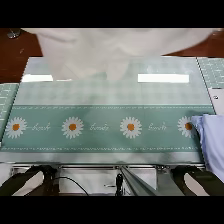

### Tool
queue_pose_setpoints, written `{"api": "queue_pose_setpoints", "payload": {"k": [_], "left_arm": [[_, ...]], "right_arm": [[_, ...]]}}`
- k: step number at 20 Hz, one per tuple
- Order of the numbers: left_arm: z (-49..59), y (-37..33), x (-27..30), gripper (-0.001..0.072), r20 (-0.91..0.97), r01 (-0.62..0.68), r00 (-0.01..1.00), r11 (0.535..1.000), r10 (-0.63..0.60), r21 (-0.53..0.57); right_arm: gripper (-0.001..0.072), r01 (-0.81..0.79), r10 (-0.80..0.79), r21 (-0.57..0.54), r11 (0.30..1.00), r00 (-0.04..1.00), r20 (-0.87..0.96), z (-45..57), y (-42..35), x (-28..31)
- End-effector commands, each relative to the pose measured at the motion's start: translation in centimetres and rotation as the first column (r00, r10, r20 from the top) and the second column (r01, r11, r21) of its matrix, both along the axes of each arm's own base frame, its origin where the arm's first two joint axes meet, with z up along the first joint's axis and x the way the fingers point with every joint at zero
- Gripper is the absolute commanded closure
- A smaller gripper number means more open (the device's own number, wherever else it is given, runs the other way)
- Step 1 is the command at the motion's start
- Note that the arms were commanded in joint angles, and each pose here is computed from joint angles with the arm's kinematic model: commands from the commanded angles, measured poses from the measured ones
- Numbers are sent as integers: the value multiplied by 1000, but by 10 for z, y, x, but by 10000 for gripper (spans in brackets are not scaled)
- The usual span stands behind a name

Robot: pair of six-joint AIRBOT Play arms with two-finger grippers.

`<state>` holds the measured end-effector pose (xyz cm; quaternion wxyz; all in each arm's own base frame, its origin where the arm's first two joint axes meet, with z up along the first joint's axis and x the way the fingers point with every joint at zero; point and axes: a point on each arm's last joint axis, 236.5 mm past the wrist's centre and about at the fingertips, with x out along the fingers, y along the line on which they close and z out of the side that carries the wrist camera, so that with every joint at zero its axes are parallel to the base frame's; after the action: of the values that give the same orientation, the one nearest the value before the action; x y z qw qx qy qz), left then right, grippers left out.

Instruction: Fold the shirts.

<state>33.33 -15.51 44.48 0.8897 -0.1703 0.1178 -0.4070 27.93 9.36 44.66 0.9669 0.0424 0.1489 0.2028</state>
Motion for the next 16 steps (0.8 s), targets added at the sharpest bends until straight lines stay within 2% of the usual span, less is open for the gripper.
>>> {"api": "queue_pose_setpoints", "payload": {"k": [1,3,5,7,8,9,12,14,16], "left_arm": [[37,21,-58,673,126,-131,985,984,115,118],[42,38,-87,673,199,-263,954,945,225,194],[46,51,-117,673,276,-388,907,886,317,255],[51,63,-138,673,339,-483,859,829,384,282],[50,67,-140,673,335,-504,849,817,409,279],[46,67,-136,673,317,-496,856,822,409,278],[3,63,-95,673,143,-381,924,885,354,268],[-44,62,-54,673,-24,-285,954,928,299,239],[-96,55,-17,673,-170,-198,956,953,240,231]], "right_arm": [[687,144,-137,-71,987,986,92,25,-32,-80],[687,181,-173,-75,981,980,97,23,-40,-111],[687,181,-176,-82,980,982,66,13,-39,-137],[687,178,-178,-75,981,984,7,-3,-38,-153],[687,168,-169,-66,984,985,-21,-11,-35,-155],[687,139,-142,-62,988,988,-53,-20,-29,-155],[687,64,-77,-55,996,961,-265,-82,-15,-140],[687,61,-77,-53,997,906,-415,-137,-15,-122],[687,76,-85,-40,996,838,-538,-196,-16,-101]]}}
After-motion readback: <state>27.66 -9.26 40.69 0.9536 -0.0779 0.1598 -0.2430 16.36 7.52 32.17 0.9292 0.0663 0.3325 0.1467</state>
